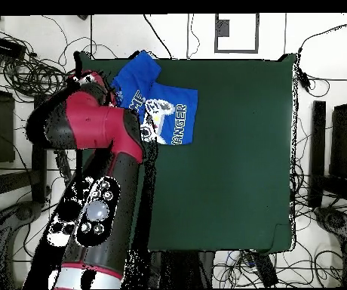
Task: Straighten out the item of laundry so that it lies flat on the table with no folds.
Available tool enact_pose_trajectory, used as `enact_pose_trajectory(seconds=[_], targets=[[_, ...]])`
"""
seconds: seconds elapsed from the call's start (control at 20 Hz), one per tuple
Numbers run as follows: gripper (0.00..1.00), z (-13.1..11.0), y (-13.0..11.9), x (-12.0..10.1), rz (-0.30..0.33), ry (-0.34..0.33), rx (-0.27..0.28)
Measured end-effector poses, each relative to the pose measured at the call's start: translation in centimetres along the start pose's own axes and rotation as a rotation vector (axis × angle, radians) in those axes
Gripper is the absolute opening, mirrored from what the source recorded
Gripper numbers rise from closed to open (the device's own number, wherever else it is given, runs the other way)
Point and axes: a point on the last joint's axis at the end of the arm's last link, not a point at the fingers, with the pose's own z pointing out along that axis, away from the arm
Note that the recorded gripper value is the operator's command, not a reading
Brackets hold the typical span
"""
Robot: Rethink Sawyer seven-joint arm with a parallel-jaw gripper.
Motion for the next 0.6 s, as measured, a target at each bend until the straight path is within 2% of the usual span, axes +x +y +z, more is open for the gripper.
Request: enact_pose_trajectory(seconds=[0.2, 0.6], targets=[[1.0, 0.3, -1.2, 2.6, -0.055, 0.023, 0.05], [1.0, 2.0, -3.4, 4.4, -0.123, 0.017, 0.088]])
